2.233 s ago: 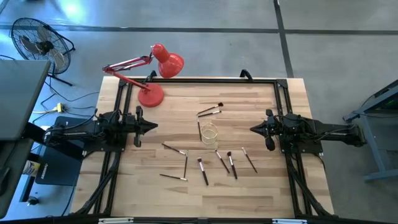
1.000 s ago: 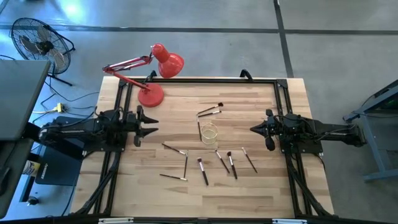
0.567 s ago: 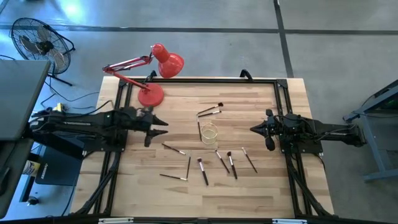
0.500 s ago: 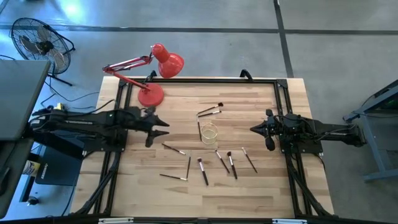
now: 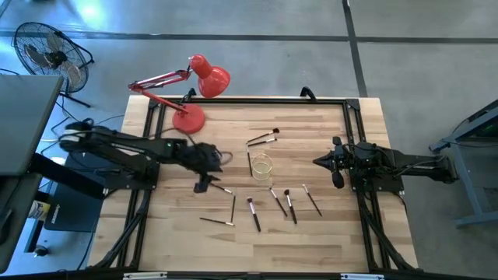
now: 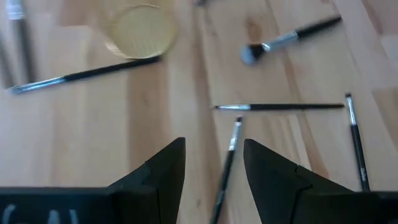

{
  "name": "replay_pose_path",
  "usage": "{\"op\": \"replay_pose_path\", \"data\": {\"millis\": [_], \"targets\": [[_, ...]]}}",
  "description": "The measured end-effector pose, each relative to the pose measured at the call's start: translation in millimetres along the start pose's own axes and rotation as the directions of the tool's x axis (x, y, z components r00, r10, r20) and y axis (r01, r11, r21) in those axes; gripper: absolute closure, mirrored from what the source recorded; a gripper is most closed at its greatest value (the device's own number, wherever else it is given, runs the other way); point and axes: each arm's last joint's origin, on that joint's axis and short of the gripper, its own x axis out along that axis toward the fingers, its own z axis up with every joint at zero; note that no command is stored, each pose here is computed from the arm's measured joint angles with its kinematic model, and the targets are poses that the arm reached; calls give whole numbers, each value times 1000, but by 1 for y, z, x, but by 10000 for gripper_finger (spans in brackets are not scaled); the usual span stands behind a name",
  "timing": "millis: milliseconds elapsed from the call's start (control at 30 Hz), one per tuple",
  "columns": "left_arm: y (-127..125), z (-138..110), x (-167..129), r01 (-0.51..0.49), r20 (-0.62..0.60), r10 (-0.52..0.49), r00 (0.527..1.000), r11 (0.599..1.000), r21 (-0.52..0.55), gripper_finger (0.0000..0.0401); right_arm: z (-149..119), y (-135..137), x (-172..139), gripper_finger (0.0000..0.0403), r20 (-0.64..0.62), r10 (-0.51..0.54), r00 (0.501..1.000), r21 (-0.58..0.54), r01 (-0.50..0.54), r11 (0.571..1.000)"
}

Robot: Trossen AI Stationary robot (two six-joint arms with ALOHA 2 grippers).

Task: Put items in baskets/containers
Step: Put the eyeshadow brush into the wire organizer

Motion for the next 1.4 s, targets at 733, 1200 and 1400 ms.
{"op": "replay_pose_path", "data": {"millis": [733,1200,1400], "targets": [[-29,30,76,-18,-265,54,963,991,135,240,0,0,0,402,-5,-1,1000,0,1,1000],[-36,24,95,-19,-295,49,954,994,105,240,0,0,0,402,-4,-1,1000,0,1,1000],[-35,26,96,-43,-266,71,961,993,111,240,0,0,0,402,-4,-1,1000,0,1,1000]]}}
